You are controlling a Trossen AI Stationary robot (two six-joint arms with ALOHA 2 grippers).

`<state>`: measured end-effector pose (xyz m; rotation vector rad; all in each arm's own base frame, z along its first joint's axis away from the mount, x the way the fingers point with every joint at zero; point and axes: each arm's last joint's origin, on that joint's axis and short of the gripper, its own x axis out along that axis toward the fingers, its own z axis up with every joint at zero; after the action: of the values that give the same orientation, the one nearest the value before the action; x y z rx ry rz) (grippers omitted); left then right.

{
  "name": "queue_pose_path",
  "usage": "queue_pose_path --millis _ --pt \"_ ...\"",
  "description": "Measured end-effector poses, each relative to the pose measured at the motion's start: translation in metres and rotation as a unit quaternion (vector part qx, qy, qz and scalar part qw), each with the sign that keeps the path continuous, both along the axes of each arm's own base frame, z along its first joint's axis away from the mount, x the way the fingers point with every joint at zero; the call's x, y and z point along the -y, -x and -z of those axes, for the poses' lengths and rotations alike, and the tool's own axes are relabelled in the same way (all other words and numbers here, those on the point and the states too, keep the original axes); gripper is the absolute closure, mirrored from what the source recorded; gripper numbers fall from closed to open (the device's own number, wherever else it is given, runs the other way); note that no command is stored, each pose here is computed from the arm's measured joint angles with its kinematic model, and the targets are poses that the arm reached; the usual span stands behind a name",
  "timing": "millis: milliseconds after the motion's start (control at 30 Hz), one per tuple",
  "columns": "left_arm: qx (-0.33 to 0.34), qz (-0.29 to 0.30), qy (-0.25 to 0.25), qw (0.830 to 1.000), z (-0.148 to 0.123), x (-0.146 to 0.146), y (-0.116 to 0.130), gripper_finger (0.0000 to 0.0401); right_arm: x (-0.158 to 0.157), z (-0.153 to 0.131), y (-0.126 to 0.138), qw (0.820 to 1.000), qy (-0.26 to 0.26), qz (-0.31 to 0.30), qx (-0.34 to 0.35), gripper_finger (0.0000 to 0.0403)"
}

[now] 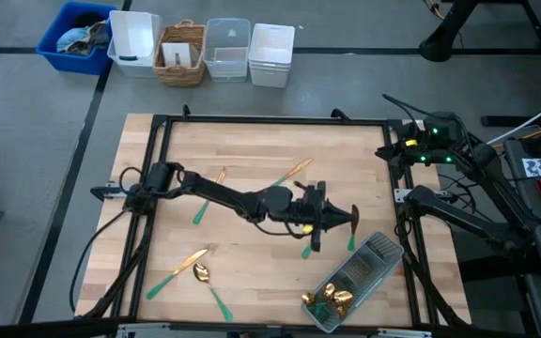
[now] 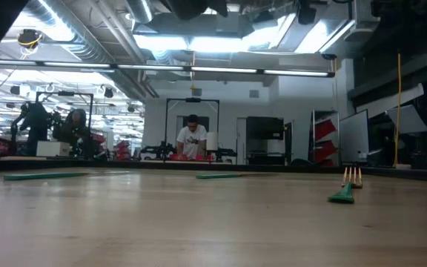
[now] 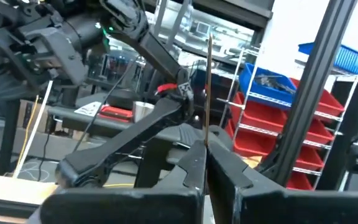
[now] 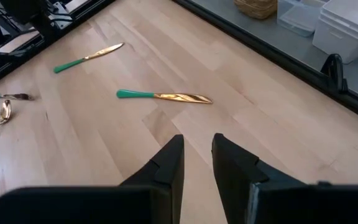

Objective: Sort silverware
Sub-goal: Put the top right table knife into the utensil organizer

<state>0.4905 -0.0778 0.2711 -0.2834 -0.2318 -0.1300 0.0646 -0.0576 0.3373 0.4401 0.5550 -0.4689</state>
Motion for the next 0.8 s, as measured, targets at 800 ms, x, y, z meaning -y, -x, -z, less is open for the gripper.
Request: queue_pose_path --millis 800 --pt "-0.029 -0.001 -0.013 0.999 0.029 0.043 0.0 0.0401 0.0 0.0 0.0 1.0 0.001 0.0 0.0 0.032"
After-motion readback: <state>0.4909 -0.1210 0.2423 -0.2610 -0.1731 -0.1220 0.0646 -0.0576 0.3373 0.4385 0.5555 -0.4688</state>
